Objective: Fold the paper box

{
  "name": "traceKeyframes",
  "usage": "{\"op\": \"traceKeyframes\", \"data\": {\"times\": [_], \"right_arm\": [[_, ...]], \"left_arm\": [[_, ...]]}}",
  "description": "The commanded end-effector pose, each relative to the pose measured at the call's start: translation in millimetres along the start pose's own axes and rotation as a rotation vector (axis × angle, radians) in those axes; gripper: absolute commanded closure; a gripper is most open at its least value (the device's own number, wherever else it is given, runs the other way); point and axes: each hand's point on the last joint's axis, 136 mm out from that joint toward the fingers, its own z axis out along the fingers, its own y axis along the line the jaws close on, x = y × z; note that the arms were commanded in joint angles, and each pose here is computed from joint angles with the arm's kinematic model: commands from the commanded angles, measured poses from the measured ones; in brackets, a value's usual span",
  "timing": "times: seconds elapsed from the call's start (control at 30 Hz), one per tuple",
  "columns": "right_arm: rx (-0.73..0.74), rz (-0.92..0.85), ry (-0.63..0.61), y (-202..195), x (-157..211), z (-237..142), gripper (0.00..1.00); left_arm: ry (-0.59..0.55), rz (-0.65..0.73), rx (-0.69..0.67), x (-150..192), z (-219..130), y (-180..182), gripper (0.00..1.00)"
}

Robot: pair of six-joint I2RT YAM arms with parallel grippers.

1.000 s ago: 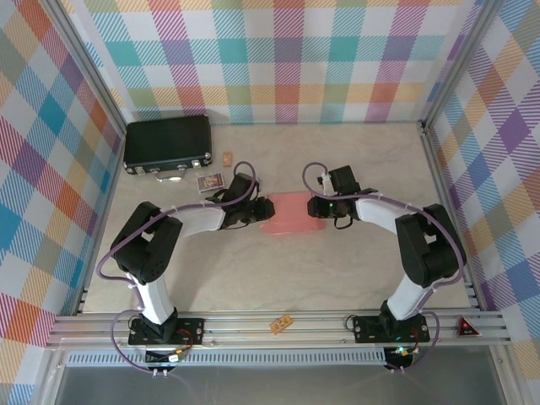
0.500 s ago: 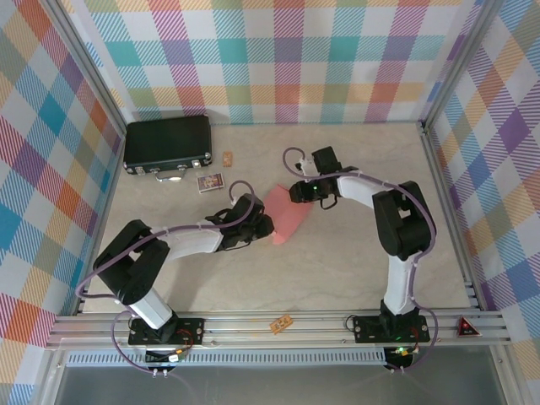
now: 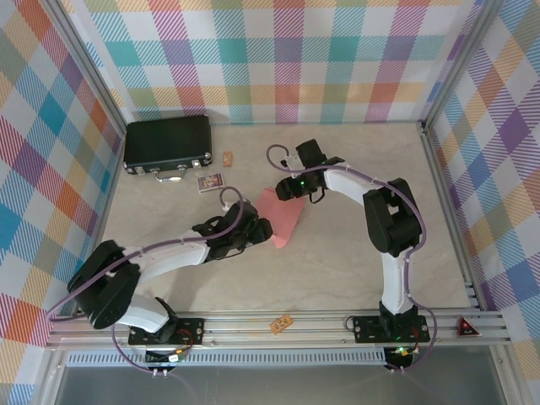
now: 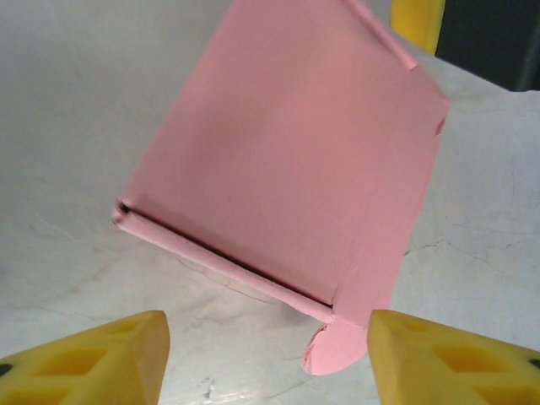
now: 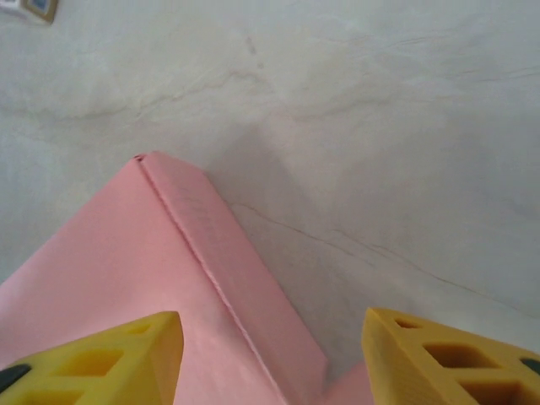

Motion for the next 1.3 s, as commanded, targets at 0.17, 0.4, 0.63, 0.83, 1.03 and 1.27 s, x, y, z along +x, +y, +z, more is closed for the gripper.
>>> {"op": "traceKeyframes", "data": {"times": [0.17, 0.4, 0.63, 0.83, 1.03, 1.27], "right_arm": [[0.012, 0.125, -0.06, 1.3, 17.8, -62.0, 0.39], [0.047, 0.277, -0.032, -2.5, 77.5, -78.6, 0.37], [-0.052, 0.401, -0.049, 12.1, 115.5, -80.0, 0.37], [-0.099, 0.442, -0.056, 17.2, 121.3, -75.4, 0.37], [-0.142, 0.472, -0.051, 20.2, 115.3, -63.5, 0.38], [-0.167, 0.502, -0.046, 20.4, 108.6, -51.9, 0.38]], "left_arm": [[0.063, 0.231, -0.056, -48.7, 10.5, 15.4, 0.3], [0.143, 0.336, 0.049, -71.3, 51.5, 2.2, 0.29], [0.206, 0.338, 0.151, -68.4, 78.1, -5.4, 0.3], [0.22, 0.291, 0.183, -57.1, 85.9, -3.1, 0.34], [0.227, 0.153, 0.187, -40.3, 83.7, 7.1, 0.42], [0.179, 0.036, 0.206, -23.3, 65.7, 7.3, 0.44]]}}
